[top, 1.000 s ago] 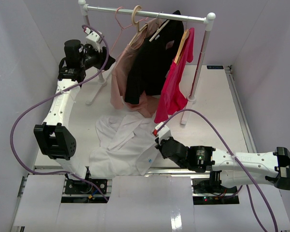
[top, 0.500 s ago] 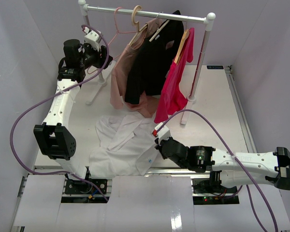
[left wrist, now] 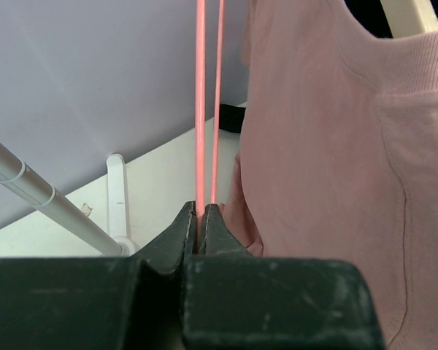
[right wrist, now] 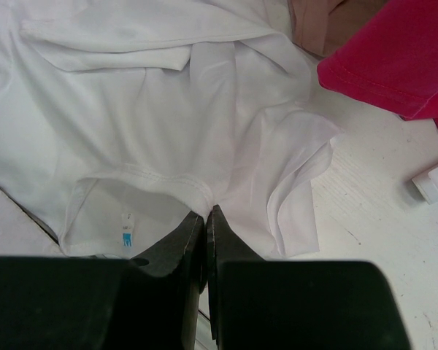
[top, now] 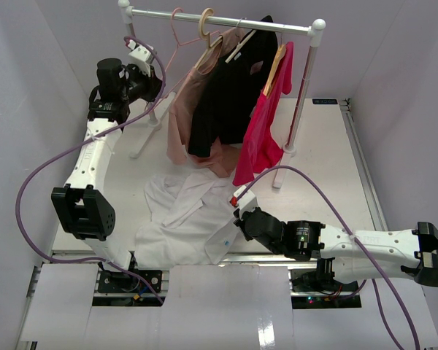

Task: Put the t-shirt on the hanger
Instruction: Pick up the hanger from the clothesline.

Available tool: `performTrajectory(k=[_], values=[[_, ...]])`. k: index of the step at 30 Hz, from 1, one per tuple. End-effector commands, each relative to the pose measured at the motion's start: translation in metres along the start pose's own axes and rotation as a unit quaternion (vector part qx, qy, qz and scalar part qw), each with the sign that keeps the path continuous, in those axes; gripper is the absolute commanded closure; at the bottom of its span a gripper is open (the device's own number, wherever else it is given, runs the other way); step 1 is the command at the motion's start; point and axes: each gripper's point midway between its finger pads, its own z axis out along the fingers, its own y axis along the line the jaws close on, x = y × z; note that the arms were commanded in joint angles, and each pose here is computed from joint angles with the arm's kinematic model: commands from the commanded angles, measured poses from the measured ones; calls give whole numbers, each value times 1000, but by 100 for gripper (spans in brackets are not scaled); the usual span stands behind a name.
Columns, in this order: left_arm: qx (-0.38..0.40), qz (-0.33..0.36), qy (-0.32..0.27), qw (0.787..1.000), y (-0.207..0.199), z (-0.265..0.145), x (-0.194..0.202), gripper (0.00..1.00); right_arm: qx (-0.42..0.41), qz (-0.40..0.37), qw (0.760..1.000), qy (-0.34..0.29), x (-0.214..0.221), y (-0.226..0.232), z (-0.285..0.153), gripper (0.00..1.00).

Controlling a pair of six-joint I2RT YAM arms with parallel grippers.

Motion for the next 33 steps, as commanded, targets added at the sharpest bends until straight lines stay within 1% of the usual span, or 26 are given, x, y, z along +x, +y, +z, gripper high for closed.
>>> performTrajectory(k=[1, 4, 6, 10, 12, 16, 21, 24, 26, 29, 31, 33], values=[[-26, 14, -61, 998, -5, -18, -56, 100, -2, 10, 1000, -27, -14, -1, -3, 92], [-51, 5, -74, 996, -1, -30, -74, 100, 4, 10, 1000, -27, -14, -2, -2, 92], [-84, -6, -77, 993, 6, -42, -82, 100, 6, 11, 1000, -27, -14, -3, -2, 92], [-124, 19, -86, 988, 11, -64, -93, 100, 11, 7, 1000, -27, -12, -5, -1, 92], [-143, 18, -98, 985, 14, -73, -99, 100, 16, 3, 1000, -27, -11, -6, 0, 92], [-157, 5, -89, 984, 15, -80, -95, 100, 25, 0, 999, -29, -14, -9, 0, 92], [-215, -36, -43, 975, 21, -106, -62, 100, 46, 6, 998, -39, -18, -18, -3, 92], [-273, -43, -25, 961, 27, -134, -41, 100, 51, 8, 998, -42, -22, -22, -6, 92], [-299, -48, -25, 953, 27, -152, -34, 100, 47, 11, 998, -46, -24, -21, -9, 92], [-310, -73, -17, 948, 18, -172, -23, 100, 49, 19, 997, -53, -28, -24, -12, 92], [-307, -88, 26, 947, 10, -179, -1, 100, 50, 24, 997, -58, -33, -26, -15, 92], [-306, -99, 48, 946, 3, -189, 14, 100, 55, 29, 996, -64, -40, -28, -18, 92]])
